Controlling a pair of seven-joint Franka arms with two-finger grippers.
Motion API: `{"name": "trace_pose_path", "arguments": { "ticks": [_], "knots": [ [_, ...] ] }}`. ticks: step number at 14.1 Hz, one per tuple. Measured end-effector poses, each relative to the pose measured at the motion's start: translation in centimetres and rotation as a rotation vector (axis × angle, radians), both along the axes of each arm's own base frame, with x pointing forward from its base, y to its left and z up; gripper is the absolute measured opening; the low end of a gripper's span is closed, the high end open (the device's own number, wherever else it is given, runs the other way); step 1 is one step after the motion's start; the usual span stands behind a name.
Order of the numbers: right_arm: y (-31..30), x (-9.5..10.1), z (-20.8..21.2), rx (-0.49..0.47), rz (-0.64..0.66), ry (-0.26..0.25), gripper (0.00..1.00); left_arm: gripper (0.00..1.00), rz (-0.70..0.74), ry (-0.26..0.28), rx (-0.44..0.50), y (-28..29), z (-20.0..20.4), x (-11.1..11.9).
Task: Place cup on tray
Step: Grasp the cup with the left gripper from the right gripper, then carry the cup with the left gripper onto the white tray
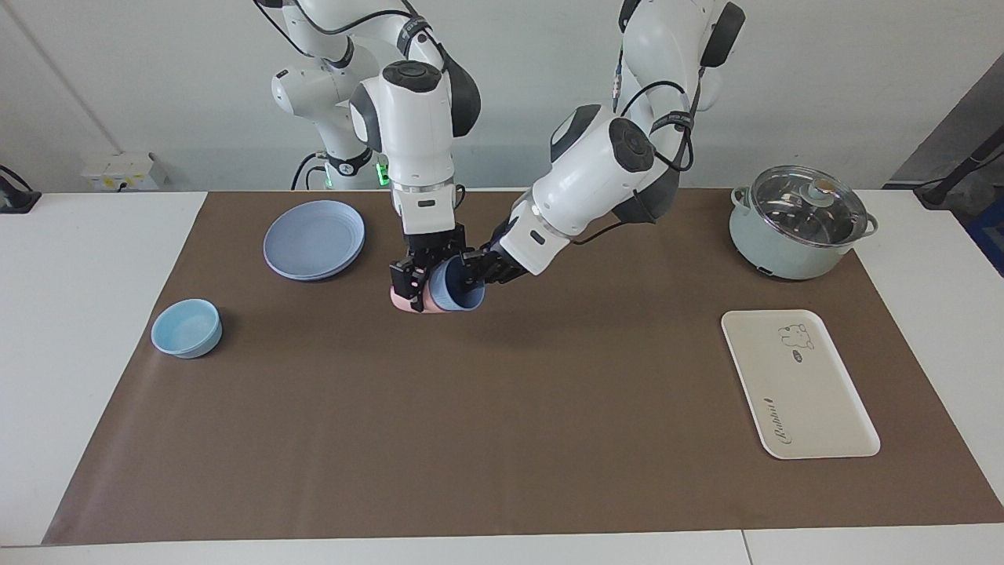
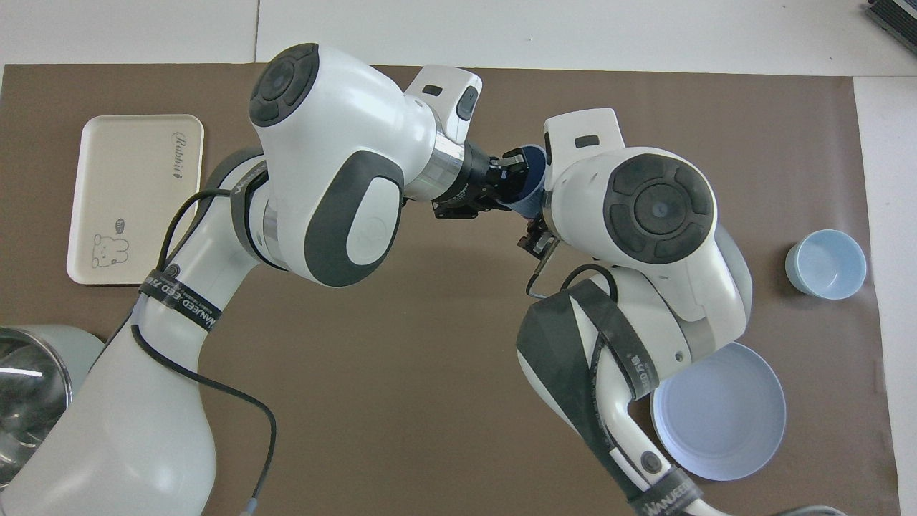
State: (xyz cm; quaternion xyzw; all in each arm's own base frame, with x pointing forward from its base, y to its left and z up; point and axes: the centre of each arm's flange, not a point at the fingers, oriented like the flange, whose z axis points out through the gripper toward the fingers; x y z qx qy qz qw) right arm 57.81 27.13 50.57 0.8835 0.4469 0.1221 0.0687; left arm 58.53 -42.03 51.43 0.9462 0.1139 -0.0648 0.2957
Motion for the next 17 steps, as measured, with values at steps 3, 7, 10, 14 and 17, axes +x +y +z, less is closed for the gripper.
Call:
{"name": "trace_pose_path", "arguments": {
  "ticks": [3, 7, 10, 14, 17],
  "knots": [
    [0.0, 0.1, 0.2, 0.002, -0.001, -0.004, 0.84, 0.09, 0.008, 0.001, -0.009, 0.4, 0.3, 0.2],
    [-0.4, 0.3, 0.2, 0.002, -0.007, -0.010, 0.84, 0.08, 0.054, -0.023, -0.028, 3.1, 2.2, 1.9],
    [-0.4, 0.4, 0.2, 0.001, -0.007, -0.010, 0.84, 0.08, 0.158, -0.057, -0.038, 9.7, 4.0, 5.6],
    [-2.7, 1.5, 0.7, 0.019, -0.052, -0.018, 0.84, 0.08, 0.250, -0.154, 0.105, 20.2, 4.2, 9.7],
    [-7.4, 3.7, 1.4, 0.144, -0.103, -0.032, 0.84, 0.08, 0.220, -0.256, 0.219, 29.2, 4.5, 11.5]
  ]
}}
